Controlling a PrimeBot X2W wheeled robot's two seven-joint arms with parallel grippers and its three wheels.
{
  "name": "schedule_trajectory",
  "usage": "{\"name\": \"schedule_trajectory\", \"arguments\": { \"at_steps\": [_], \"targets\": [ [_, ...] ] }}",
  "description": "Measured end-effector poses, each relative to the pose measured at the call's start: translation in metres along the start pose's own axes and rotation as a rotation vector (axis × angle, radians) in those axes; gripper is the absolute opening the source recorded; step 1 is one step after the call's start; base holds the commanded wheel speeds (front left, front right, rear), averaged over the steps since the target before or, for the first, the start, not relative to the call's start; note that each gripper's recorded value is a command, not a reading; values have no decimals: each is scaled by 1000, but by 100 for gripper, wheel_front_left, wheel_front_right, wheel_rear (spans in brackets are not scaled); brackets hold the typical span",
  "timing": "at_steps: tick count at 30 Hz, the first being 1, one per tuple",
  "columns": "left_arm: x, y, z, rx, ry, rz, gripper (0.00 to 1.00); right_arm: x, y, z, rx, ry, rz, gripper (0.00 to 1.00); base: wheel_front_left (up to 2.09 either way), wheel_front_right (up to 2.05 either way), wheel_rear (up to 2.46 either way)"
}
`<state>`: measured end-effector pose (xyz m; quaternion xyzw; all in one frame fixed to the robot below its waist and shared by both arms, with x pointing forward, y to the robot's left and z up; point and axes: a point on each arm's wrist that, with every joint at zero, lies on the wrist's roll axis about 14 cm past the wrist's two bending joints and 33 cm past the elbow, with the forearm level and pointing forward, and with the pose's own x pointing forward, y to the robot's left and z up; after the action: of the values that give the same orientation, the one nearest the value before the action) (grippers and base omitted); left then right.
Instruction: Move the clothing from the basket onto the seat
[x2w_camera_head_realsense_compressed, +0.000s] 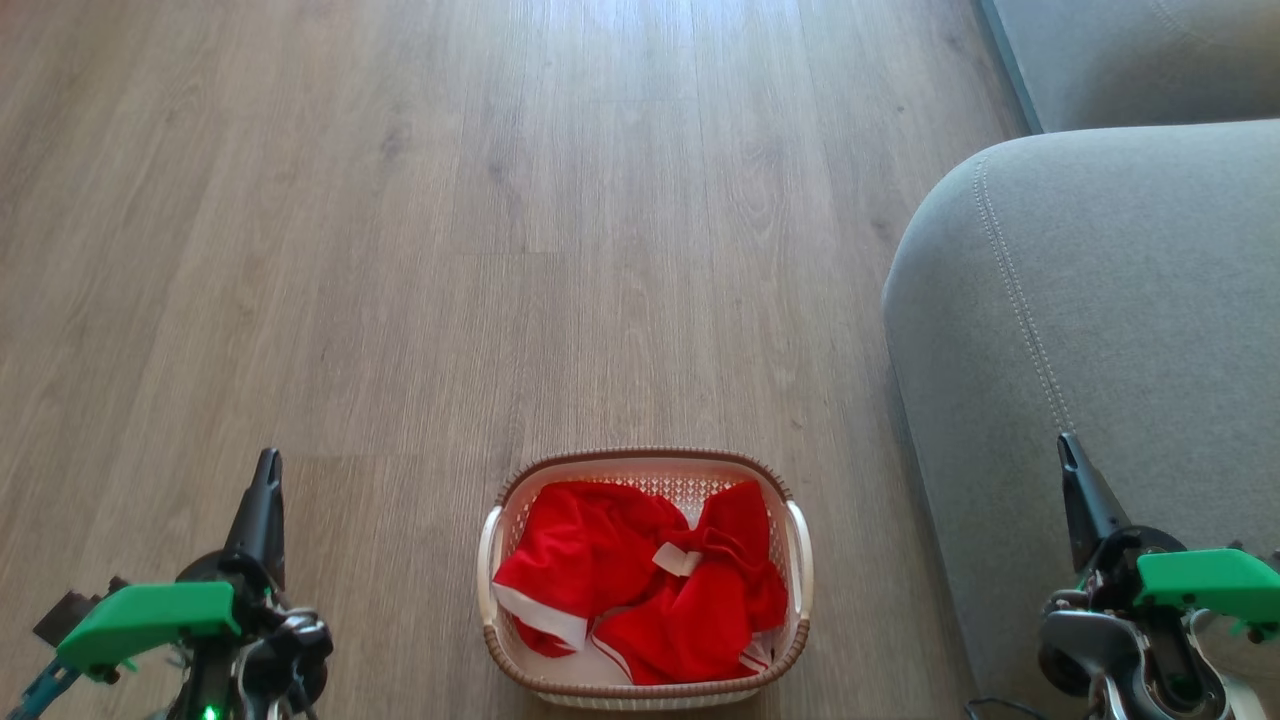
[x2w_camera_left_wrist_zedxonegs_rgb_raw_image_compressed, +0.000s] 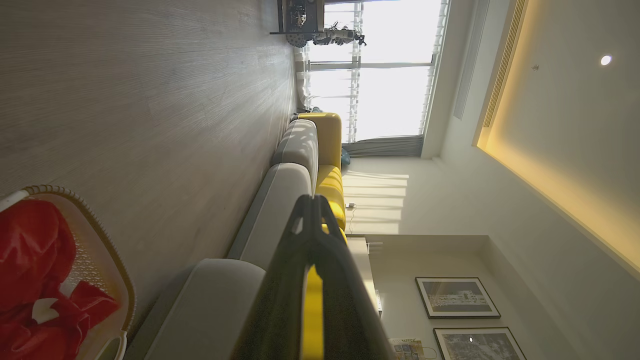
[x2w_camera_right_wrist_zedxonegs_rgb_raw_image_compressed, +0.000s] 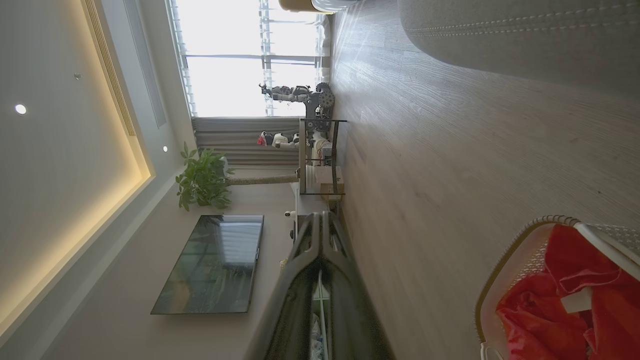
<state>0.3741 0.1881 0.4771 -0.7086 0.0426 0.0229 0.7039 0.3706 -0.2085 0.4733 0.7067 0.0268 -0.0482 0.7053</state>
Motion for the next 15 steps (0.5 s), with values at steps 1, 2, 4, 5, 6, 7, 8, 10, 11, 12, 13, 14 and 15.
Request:
{"name": "schedule_trajectory", "arguments": {
  "at_steps": [1,2,4,5,6,7,8,10,11,12,13,14,15],
  "targets": [
    [0,0,0,0,0,0,0,0,0,0,0,0,0,0,0,0,0],
    [0,0,0,0,0,0,0,0,0,0,0,0,0,0,0,0,0],
    [0,0,0,0,0,0,0,0,0,0,0,0,0,0,0,0,0],
    [0,0,0,0,0,0,0,0,0,0,0,0,0,0,0,0,0],
    [0,0,0,0,0,0,0,0,0,0,0,0,0,0,0,0,0],
    [0,0,0,0,0,0,0,0,0,0,0,0,0,0,0,0,0],
    [0,0,0,0,0,0,100,0,0,0,0,0,0,100,0,0,0],
    [-1,4,-1,-2,2,13,100,-1,-5,0,1,1,-14,100,0,0,0],
    [-4,12,-2,-5,4,37,100,-4,-13,-1,3,3,-38,100,0,0,0],
    [-8,22,-3,-10,5,66,100,-7,-22,-1,6,3,-66,100,0,0,0],
    [-13,33,-4,-15,6,98,100,-12,-33,-1,9,3,-98,100,0,0,0],
    [-18,43,-4,-20,5,127,100,-17,-42,-2,11,3,-125,100,0,0,0],
    [-22,50,-5,-23,4,148,100,-21,-48,-2,11,3,-143,100,0,0,0]
  ]
}}
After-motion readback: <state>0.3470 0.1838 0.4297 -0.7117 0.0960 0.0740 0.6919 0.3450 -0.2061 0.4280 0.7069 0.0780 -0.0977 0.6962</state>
